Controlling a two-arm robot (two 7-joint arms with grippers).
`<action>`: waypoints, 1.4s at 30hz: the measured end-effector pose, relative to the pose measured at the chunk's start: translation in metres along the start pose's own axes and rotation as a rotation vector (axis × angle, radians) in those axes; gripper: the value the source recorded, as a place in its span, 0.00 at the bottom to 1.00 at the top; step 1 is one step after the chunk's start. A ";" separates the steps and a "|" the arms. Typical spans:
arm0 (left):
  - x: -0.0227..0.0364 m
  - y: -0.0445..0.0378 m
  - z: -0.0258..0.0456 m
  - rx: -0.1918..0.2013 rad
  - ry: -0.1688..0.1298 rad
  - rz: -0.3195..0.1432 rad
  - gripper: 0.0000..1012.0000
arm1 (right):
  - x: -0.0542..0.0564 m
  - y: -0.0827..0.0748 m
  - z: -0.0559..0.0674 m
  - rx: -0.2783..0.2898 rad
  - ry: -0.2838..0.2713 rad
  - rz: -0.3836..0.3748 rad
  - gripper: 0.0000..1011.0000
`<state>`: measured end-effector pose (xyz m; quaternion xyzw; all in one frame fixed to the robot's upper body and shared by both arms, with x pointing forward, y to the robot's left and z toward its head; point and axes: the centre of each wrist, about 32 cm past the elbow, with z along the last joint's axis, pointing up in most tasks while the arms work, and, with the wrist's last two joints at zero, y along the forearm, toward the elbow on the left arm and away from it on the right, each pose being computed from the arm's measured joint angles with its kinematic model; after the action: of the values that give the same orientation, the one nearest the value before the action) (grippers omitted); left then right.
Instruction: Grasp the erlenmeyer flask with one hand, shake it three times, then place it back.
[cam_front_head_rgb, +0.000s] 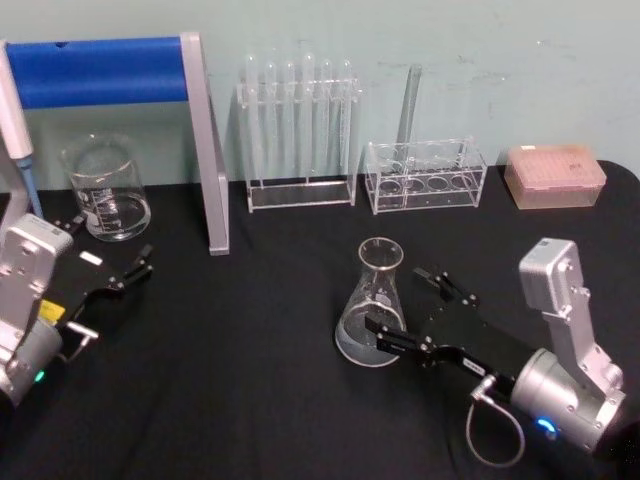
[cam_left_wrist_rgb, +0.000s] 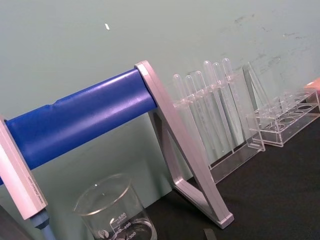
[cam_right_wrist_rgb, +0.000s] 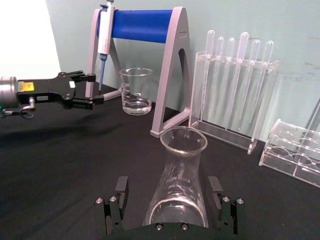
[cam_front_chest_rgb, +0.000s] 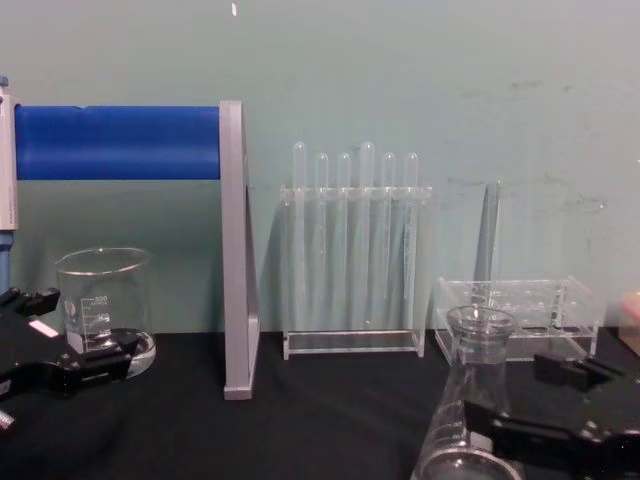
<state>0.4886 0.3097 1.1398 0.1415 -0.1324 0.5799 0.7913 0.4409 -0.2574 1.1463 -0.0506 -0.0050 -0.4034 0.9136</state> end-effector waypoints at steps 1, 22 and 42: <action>0.0000 0.0000 0.0000 0.000 0.000 0.000 0.99 | 0.000 -0.002 0.000 -0.001 -0.001 0.003 0.99; 0.0000 0.0000 0.0000 0.000 0.000 0.000 0.99 | 0.027 -0.004 0.002 0.019 -0.055 -0.306 0.99; 0.0000 0.0000 0.0000 0.000 0.000 0.000 0.99 | 0.032 0.031 -0.012 0.016 -0.190 -0.450 0.99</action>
<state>0.4886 0.3096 1.1398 0.1415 -0.1325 0.5799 0.7913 0.4848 -0.2611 1.1331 -0.0789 -0.1052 -0.5901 0.7965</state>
